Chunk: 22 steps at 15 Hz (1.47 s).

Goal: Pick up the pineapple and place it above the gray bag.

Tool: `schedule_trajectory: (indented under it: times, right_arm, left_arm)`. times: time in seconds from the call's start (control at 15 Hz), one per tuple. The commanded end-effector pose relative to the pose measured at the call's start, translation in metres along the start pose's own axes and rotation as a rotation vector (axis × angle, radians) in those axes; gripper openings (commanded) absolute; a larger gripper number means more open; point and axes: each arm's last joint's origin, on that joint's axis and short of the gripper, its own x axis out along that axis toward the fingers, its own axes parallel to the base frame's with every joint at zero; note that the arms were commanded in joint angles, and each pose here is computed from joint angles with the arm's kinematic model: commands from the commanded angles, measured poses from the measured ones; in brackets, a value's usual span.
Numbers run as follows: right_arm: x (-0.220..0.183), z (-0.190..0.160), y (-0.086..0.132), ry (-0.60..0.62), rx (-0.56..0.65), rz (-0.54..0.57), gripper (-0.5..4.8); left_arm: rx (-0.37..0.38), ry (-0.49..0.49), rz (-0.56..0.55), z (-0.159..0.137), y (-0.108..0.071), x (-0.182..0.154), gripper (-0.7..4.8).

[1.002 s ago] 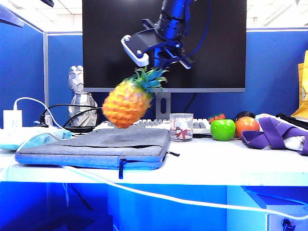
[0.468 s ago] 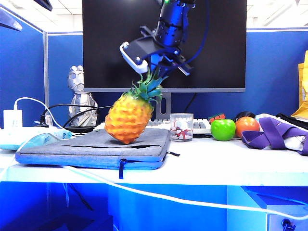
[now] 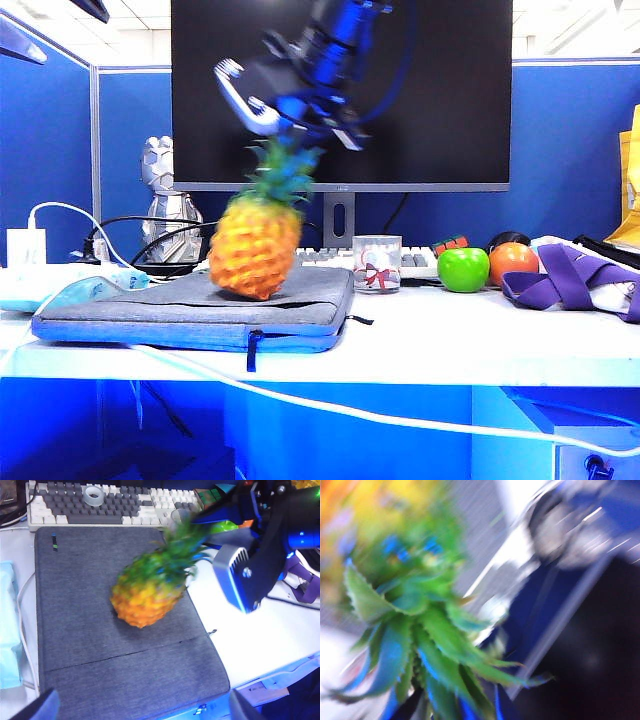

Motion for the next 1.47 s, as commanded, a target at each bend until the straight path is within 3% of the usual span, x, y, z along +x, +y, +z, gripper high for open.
schedule_trajectory:
  times: [0.07,0.47,0.53,0.67,0.8,0.87,1.0,1.07,1.2,1.27,1.34,1.4,1.47]
  right_arm:
    - [-0.005,0.010,-0.015,-0.033,-0.005,-0.116,1.80]
    - [-0.005,0.010,-0.016,-0.020,0.035,-0.119,1.92]
    - [-0.006,0.008,-0.018,0.012,0.088,-0.131,2.31]
    - [-0.012,-0.002,-0.034,0.158,0.321,-0.291,4.41]
    - [-0.027,-0.014,-0.045,0.166,0.414,-0.355,4.55]
    - [-0.033,-0.019,-0.049,0.176,0.419,-0.344,4.79]
    - [-0.040,-0.033,-0.047,0.280,0.448,-0.288,4.79]
    - [-0.044,-0.047,-0.043,0.341,0.562,-0.289,4.79]
    - [-0.073,-0.082,-0.044,0.304,1.062,-0.440,4.79]
    - [-0.100,-0.100,-0.050,0.191,1.332,-0.555,4.79]
    - [-0.132,-0.118,-0.055,-0.025,1.602,-0.637,4.79]
    - [-0.159,-0.131,-0.057,-0.258,1.774,-0.626,4.79]
    - [-0.179,-0.140,-0.056,-0.411,1.848,-0.570,4.79]
  left_arm:
    - [0.009,-0.009,-0.005,0.001,-0.001,-0.001,4.79]
    - [0.008,-0.008,-0.020,0.001,-0.001,-0.001,4.79]
    - [0.009,-0.009,-0.020,0.001,-0.001,-0.001,4.79]
    - [0.011,-0.016,-0.020,0.002,-0.001,-0.001,4.79]
    - [0.008,-0.026,-0.021,0.003,-0.001,-0.001,4.79]
    - [0.011,-0.030,-0.021,0.004,-0.001,-0.001,4.79]
    - [-0.006,-0.043,-0.025,0.005,-0.002,-0.002,4.79]
    - [-0.002,-0.060,-0.036,0.007,-0.003,-0.003,4.79]
    - [0.010,-0.126,-0.042,0.016,-0.007,-0.012,4.79]
    - [0.027,-0.168,-0.030,0.023,-0.010,-0.020,4.79]
    - [0.041,-0.210,0.002,0.031,-0.014,-0.030,4.79]
    - [0.055,-0.251,0.021,0.038,-0.017,-0.040,4.79]
    - [0.061,-0.280,0.054,0.041,-0.019,-0.047,4.79]
